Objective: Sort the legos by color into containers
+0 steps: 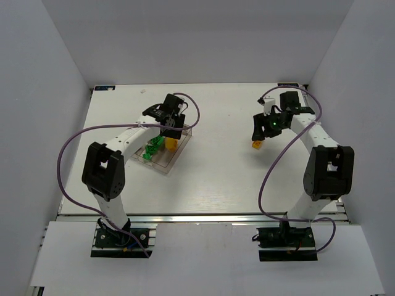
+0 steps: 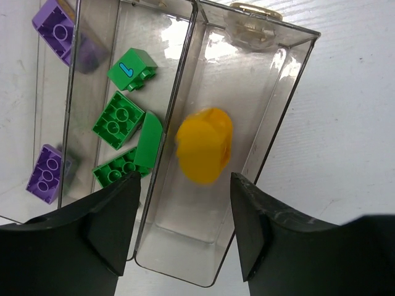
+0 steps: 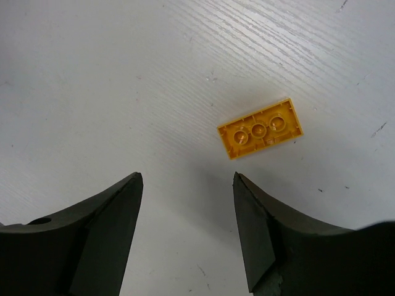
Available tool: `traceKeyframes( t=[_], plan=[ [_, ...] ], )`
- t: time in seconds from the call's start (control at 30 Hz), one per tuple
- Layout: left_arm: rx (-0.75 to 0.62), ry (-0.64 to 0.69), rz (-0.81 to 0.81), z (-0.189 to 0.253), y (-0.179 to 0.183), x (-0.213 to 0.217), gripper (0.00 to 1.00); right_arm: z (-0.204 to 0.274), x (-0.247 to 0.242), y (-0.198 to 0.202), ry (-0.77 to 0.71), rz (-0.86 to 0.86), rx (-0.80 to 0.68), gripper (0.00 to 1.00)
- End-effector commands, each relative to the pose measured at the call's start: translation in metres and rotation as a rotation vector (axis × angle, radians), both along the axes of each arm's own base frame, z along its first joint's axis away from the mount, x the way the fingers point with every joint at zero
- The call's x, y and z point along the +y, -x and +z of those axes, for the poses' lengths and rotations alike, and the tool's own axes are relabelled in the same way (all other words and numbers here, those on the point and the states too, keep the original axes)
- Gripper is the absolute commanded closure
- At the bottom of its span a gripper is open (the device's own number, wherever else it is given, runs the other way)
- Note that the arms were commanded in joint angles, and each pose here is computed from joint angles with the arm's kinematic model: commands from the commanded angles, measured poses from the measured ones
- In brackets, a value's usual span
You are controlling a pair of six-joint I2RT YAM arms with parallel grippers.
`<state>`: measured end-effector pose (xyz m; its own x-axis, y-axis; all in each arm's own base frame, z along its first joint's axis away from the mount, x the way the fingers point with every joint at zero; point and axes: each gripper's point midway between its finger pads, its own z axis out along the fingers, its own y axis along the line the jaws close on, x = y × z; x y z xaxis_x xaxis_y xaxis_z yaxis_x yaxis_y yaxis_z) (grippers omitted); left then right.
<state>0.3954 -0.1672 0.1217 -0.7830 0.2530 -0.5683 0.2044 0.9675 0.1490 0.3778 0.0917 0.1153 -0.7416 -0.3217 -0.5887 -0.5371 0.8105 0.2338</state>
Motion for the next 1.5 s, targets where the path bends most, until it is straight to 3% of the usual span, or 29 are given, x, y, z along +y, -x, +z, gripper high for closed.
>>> traceKeyframes(
  t=[0.0, 0.13, 0.33, 0.53, 0.7, 0.93, 1.13, 1.3, 1.47],
  plan=[
    [-0.011, 0.039, -0.004, 0.007, 0.003, -0.005, 0.30, 0.007, 0.000, -0.015, -0.004, -0.035, -0.021, 0.34],
    [-0.006, 0.060, -0.010, 0.010, 0.007, -0.007, 0.26, 0.006, -0.004, -0.023, 0.014, -0.072, -0.033, 0.30],
    [-0.051, 0.113, 0.009, 0.036, 0.006, -0.011, 0.25, -0.011, -0.026, -0.031, 0.095, -0.257, 0.005, 0.28],
    [-0.170, 0.344, -0.038, 0.094, 0.023, -0.035, 0.25, -0.036, -0.030, -0.038, 0.128, -0.390, 0.082, 0.28],
    [-0.216, 0.545, -0.059, 0.118, 0.063, -0.044, 0.23, -0.055, -0.025, -0.050, 0.146, -0.484, 0.144, 0.26],
    [-0.234, 0.660, -0.007, 0.128, 0.104, -0.029, 0.20, -0.062, -0.019, -0.065, 0.164, -0.568, 0.146, 0.22],
    [-0.247, 0.715, 0.028, 0.138, 0.125, -0.018, 0.18, -0.075, -0.022, -0.057, 0.208, -0.613, 0.175, 0.33],
    [-0.256, 0.740, 0.038, 0.141, 0.133, -0.015, 0.17, -0.083, -0.019, -0.049, 0.201, -0.614, 0.221, 0.37],
    [-0.257, 0.745, 0.040, 0.143, 0.136, -0.014, 0.17, -0.082, -0.013, -0.051, 0.191, -0.578, 0.215, 0.56]
  ],
)
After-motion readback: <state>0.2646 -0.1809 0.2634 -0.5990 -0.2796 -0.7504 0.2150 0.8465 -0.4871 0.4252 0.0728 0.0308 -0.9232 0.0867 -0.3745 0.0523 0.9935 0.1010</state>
